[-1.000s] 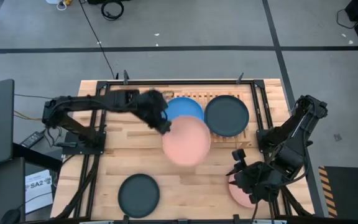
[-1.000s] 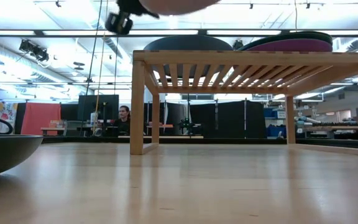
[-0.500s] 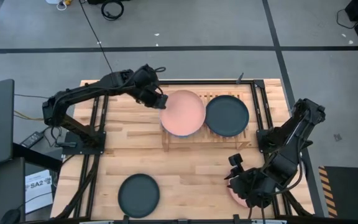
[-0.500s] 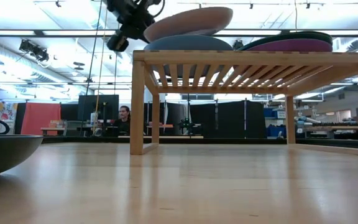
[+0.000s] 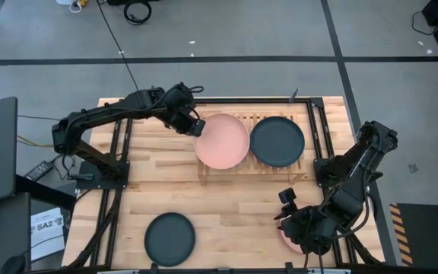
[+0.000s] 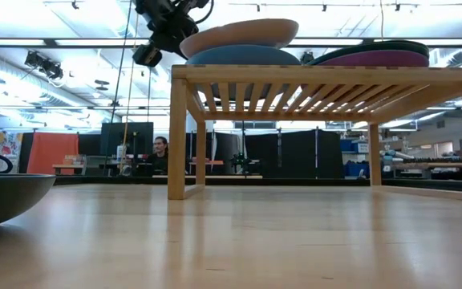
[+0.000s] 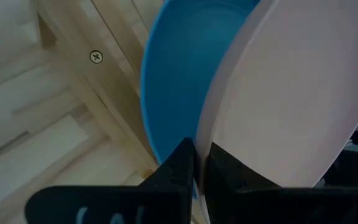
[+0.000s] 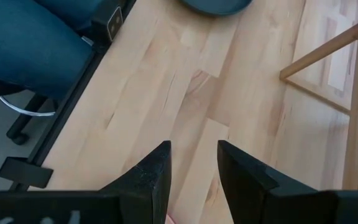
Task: Place and stack plates onto a shelf
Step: Stack the left brown plate on top of the blue plate on the shelf, then stack the brown plate on the top of the black plate on the shelf
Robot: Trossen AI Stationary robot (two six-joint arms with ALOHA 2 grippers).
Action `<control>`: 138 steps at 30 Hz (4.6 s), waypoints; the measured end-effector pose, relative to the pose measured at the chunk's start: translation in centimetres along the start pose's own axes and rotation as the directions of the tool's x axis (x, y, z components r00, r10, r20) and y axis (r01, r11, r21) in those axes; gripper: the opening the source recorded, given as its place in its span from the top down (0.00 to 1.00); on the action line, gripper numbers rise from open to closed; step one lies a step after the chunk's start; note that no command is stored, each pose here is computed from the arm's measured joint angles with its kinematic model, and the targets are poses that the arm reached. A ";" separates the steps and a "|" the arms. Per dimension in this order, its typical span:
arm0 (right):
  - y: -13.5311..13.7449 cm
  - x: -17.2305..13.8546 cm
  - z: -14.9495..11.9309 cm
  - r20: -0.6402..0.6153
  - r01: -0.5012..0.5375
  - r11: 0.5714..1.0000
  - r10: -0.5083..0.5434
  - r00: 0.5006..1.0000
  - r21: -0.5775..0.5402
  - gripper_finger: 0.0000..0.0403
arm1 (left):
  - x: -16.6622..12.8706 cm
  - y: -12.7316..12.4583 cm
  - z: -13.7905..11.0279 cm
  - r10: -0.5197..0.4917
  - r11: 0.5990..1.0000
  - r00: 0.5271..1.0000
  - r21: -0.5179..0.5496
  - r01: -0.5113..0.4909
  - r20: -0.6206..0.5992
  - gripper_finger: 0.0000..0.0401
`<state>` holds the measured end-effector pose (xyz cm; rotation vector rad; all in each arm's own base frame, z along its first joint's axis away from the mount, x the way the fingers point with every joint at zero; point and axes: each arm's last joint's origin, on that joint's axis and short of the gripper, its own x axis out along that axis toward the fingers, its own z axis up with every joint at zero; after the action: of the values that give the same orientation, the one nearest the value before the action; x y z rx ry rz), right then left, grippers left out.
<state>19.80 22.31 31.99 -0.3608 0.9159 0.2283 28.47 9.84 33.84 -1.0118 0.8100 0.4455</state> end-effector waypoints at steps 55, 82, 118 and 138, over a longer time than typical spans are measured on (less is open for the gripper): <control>0.0 0.0 0.0 0.001 0.002 1.000 -0.002 1.000 0.000 0.67 | 0.1 0.1 0.2 0.054 0.953 0.996 0.293 -0.071 0.066 0.65; 0.0 0.0 0.1 0.011 -0.003 0.993 0.002 1.000 0.117 0.67 | -5.1 0.1 -1.2 0.058 0.720 0.973 0.666 -0.195 0.222 0.65; 0.0 6.5 -10.5 -0.554 0.204 0.906 0.040 0.832 0.372 0.67 | -1.1 4.6 -20.6 -0.474 0.520 0.852 0.851 0.067 0.222 0.65; -2.5 7.5 -17.4 -0.516 0.162 0.807 0.196 0.834 0.568 0.67 | -1.3 4.4 -20.6 -0.493 0.522 0.839 0.849 0.075 0.229 0.65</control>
<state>12.40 13.41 16.85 0.1939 1.5144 -0.1741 16.78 -6.07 26.47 -0.1099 0.3096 -0.0452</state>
